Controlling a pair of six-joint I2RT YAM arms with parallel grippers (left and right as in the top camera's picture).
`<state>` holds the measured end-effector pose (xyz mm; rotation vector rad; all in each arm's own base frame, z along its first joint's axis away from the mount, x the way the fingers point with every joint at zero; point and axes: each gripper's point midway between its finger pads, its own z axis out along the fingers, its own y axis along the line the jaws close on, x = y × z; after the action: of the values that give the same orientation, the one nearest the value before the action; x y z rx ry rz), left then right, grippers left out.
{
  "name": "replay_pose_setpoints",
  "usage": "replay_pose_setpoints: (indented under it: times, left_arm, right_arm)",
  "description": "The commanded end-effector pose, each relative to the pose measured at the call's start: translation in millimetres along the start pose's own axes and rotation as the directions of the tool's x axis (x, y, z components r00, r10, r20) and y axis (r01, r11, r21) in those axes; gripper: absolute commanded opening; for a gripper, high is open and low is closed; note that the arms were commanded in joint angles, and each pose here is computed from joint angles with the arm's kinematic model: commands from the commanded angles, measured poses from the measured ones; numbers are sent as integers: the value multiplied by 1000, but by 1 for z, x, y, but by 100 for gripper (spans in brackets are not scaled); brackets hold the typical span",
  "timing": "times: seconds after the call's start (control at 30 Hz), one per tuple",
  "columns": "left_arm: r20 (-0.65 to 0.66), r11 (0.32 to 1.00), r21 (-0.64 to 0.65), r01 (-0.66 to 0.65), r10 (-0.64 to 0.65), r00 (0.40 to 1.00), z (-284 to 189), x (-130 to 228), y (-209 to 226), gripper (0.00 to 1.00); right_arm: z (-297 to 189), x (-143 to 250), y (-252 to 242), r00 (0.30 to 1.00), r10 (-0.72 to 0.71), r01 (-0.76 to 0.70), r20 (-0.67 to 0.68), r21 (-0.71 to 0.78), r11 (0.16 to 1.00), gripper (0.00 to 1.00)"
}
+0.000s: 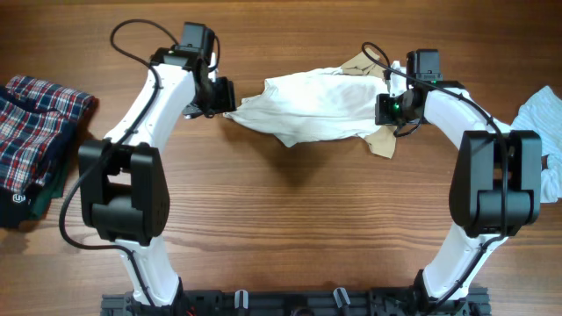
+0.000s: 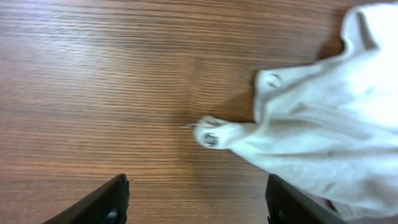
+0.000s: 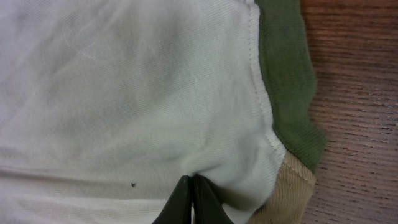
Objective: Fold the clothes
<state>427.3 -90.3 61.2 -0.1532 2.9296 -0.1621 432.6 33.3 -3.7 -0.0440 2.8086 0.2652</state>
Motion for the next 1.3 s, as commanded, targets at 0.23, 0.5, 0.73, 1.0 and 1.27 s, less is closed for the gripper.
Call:
replay_pose_setpoints:
  times: [0.23,0.5,0.73,1.0,1.27]
  left_arm:
    - [-85,983,-74,-166,160,983,37,15,3,71]
    - [5,978,-114,-175,176,984,68,-12,8,70]
    - [95,983,-114,-144,155,983,71,-40,25,71]
    - [61,1000,31,5,-7,998,68,-41,55,91]
    - [5,937,331,110,-119,993,24,-38,10,86]
  right_arm:
    - [30,31,-11,995,21,-17,-100,31,999,4]
    - [30,31,-11,995,21,-18,-100,31,999,4]
    - [30,31,-11,995,21,-17,-100,31,999,4]
    - [30,30,-11,995,20,-17,-98,31,999,4]
    - [31,30,-11,995,20,-17,-97,31,999,4]
